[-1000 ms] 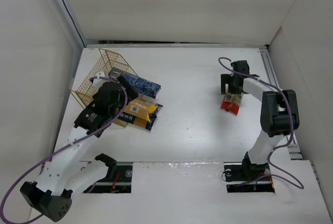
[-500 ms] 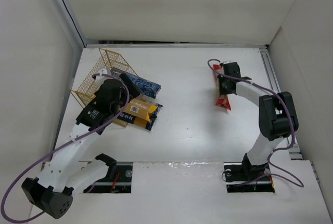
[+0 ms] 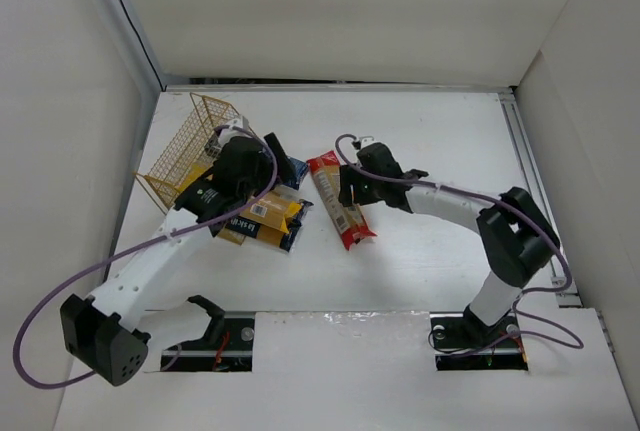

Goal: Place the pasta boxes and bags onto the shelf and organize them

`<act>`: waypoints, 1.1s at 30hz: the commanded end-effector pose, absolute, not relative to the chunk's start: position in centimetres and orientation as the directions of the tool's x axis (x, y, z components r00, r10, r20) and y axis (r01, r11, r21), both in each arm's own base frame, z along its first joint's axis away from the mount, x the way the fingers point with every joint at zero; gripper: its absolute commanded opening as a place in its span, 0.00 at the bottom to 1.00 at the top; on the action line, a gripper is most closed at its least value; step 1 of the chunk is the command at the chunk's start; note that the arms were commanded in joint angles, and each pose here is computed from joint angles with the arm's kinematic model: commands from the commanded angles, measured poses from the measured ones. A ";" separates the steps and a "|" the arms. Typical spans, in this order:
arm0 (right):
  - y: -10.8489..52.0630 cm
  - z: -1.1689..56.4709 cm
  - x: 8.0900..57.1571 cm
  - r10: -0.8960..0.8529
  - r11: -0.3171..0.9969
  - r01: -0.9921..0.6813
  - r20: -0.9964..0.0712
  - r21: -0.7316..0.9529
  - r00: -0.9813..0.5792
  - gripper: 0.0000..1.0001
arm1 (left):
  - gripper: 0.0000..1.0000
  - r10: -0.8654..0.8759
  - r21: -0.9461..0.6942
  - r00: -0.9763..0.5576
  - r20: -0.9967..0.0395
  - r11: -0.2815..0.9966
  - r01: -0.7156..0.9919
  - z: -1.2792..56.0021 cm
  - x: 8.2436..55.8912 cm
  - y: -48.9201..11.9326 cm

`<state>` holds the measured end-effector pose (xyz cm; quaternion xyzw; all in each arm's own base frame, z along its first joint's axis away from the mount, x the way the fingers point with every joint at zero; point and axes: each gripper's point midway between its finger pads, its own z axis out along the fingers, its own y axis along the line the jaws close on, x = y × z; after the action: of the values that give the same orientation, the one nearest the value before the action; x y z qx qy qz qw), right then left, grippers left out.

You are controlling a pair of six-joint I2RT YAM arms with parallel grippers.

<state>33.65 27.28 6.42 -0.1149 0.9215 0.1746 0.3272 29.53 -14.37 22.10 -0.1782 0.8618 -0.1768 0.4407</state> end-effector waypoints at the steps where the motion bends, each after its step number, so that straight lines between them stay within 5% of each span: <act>1: 27.6 14.4 37.9 0.104 0.901 -0.270 -0.773 0.340 -0.626 0.70 | 1.00 -0.433 -0.503 -0.542 -0.720 0.864 -0.022 25.3 30.3 -18.1; 4: 26.1 16.1 37.3 0.122 0.905 -0.264 -0.798 0.333 -0.590 0.83 | 1.00 -0.385 -0.478 -0.586 -0.713 0.878 0.004 24.2 30.9 -20.9; 12: 13.5 20.4 35.2 0.248 0.953 -0.059 -0.875 0.298 -0.417 0.88 | 1.00 -0.290 -0.377 -0.725 -0.625 0.925 -0.045 17.8 31.0 -28.0; 17: 5.5 22.0 32.7 0.280 0.960 0.090 -0.914 0.265 -0.294 0.94 | 1.00 -0.360 -0.278 -0.745 -0.561 0.930 -0.240 13.0 30.6 -29.4; 33: 1.1 20.3 32.0 0.148 0.987 0.110 -0.918 0.114 -0.369 0.96 | 1.00 -0.466 -0.217 -0.726 -0.506 0.884 -0.415 5.0 34.3 -30.6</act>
<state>31.77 0.98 20.08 0.1036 0.8277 0.0175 0.5512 32.02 -29.86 3.61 -0.2137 0.9413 -0.0263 0.2599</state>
